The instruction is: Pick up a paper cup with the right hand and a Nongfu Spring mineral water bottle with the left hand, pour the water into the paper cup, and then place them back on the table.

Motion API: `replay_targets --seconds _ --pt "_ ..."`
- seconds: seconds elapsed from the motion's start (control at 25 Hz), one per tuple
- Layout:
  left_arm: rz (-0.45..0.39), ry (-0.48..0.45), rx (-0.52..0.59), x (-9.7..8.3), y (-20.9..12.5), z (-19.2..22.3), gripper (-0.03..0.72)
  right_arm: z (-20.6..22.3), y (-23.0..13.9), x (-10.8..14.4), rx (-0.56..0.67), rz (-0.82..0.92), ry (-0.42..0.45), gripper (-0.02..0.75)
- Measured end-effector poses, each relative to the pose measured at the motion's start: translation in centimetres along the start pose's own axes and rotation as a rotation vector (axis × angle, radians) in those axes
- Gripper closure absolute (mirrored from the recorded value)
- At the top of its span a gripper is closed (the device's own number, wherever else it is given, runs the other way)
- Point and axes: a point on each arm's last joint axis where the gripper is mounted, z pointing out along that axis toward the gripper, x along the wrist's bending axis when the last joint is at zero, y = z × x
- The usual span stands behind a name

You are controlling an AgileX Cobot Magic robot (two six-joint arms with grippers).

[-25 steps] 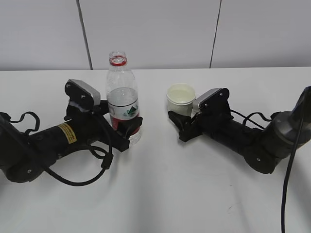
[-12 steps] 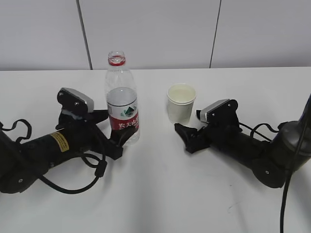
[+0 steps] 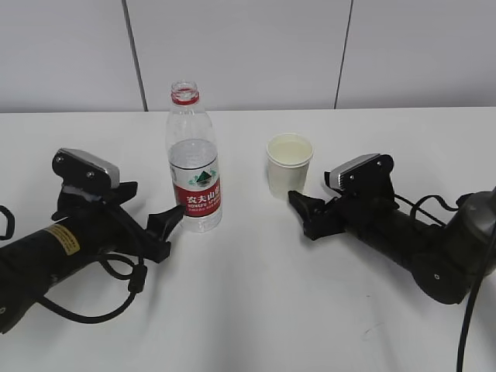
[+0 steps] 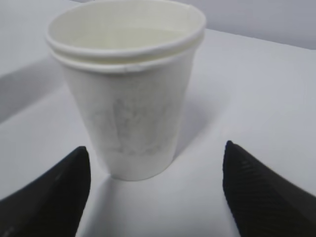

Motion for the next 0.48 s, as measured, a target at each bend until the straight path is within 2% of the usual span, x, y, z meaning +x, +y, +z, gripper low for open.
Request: replay_targets --seconds 0.28,0.48 --pt "-0.011 0.159 0.008 1.7 -0.2 -1.0 0.115 -0.2 -0.2 -1.4 0.009 0.041 -0.151 0.139" --pt "-0.047 0.284 0.005 4.5 -0.4 -1.7 0.115 -0.9 -0.5 -4.1 0.016 0.083 -0.300 0.148"
